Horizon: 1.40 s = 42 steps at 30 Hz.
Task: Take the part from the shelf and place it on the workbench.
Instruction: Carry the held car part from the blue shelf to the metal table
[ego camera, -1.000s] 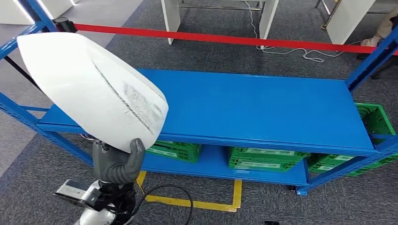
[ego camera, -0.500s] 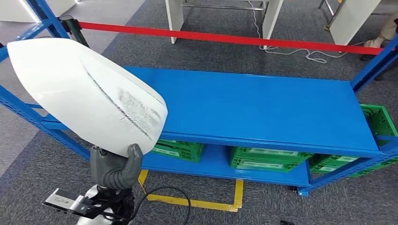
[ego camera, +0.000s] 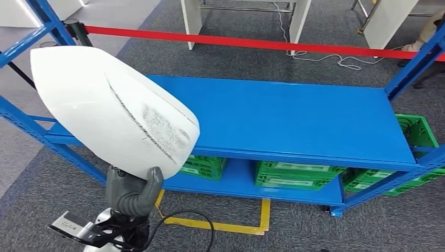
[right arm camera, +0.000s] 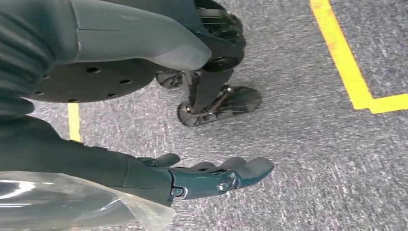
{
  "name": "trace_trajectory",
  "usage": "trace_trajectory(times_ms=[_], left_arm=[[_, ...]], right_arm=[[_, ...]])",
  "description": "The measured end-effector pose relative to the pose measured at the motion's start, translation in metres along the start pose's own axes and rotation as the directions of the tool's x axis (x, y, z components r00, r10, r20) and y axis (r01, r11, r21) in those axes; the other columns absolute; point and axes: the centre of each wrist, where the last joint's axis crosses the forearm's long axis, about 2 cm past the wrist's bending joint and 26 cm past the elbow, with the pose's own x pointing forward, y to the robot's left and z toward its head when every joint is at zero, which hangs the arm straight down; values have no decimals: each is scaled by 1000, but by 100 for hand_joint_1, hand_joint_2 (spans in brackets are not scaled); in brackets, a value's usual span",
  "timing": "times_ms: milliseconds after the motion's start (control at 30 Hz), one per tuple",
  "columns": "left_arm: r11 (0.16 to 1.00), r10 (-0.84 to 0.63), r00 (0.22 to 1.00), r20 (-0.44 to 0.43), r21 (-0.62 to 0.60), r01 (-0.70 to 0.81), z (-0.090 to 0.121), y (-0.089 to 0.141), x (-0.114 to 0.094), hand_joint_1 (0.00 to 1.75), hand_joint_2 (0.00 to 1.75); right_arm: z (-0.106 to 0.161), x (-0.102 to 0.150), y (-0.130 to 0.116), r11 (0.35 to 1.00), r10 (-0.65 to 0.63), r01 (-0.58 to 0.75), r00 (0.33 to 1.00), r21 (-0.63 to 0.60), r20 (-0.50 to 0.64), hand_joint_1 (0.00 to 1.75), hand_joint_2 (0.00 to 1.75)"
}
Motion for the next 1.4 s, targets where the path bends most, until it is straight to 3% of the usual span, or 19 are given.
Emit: trace_trajectory(times_ms=[633,1400], left_arm=[[1000,-1,1000,-4,-2,1,2,1,0,175,175],[1000,-6,1000,-9,-2,5,0,2,-3,175,175]], right_arm=[[-1,0,-1,1000,-29,29,999,-4,22,0,175],[-2,3,-4,993,108,-108,994,42,11,0,175]])
